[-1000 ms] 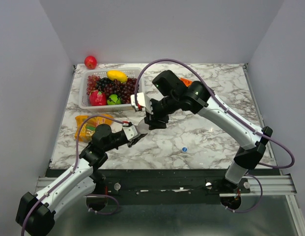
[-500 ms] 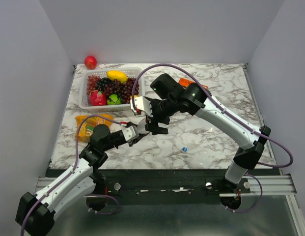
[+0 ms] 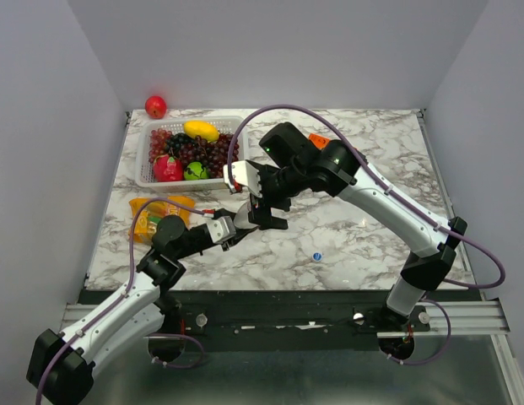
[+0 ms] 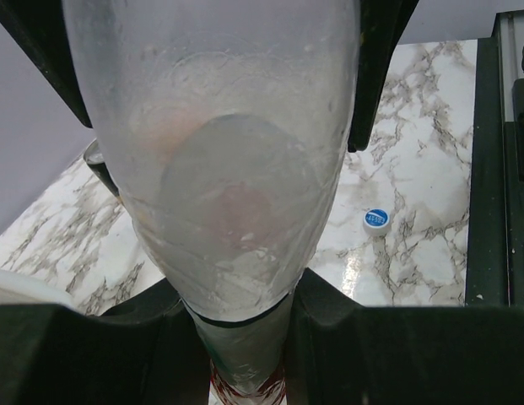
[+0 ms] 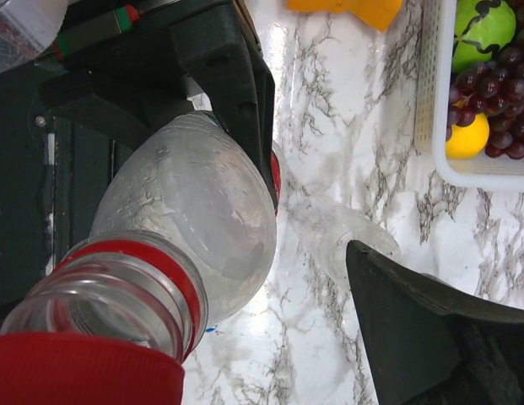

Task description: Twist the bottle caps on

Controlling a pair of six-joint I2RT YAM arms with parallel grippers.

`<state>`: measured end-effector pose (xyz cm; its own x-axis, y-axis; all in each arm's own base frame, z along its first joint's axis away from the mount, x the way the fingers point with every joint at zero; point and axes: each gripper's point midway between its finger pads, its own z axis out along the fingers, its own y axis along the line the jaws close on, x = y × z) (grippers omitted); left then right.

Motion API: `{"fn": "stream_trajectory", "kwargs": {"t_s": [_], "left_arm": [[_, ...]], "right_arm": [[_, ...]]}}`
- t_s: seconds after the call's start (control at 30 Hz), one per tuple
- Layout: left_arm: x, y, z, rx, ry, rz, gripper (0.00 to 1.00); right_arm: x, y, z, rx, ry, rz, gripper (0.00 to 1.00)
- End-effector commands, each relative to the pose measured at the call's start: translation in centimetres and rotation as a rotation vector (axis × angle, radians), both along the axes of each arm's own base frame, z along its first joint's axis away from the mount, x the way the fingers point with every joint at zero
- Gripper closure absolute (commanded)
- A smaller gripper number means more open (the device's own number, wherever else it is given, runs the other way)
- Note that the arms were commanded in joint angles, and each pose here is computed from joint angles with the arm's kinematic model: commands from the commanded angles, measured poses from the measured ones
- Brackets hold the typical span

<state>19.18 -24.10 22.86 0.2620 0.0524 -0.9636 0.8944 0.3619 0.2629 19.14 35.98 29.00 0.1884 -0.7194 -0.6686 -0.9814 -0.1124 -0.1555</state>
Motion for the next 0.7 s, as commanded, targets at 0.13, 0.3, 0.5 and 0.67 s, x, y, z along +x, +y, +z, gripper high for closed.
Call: {"fn": "stream_trajectory", "kwargs": {"t_s": [0.13,0.3,0.5,0.67], "left_arm": [[-1.1,-0.6,-0.8,0.007,0.011,-0.067,1.00],[-1.0,-0.7,-0.3,0.001,-0.004,-0.073,1.00],[-0.7,-0.9,-0.3,0.027,-0.018,-0.078,1.00],[-0.8,-1.2,0.0,0.029,-0.043,-0.101,1.00]], "right_arm": [[-0.6,0.4,1.1,0.026,-0.013,0.045,0.00],[-0.4,0.1,0.3,-0.026,0.003,0.034,0.00],[-0.3,-0.5,-1.4,-0.121,0.020,0.031,0.00],[-0.2,0.0,-2.3,-0.139,0.029,0.041,0.01]]}}
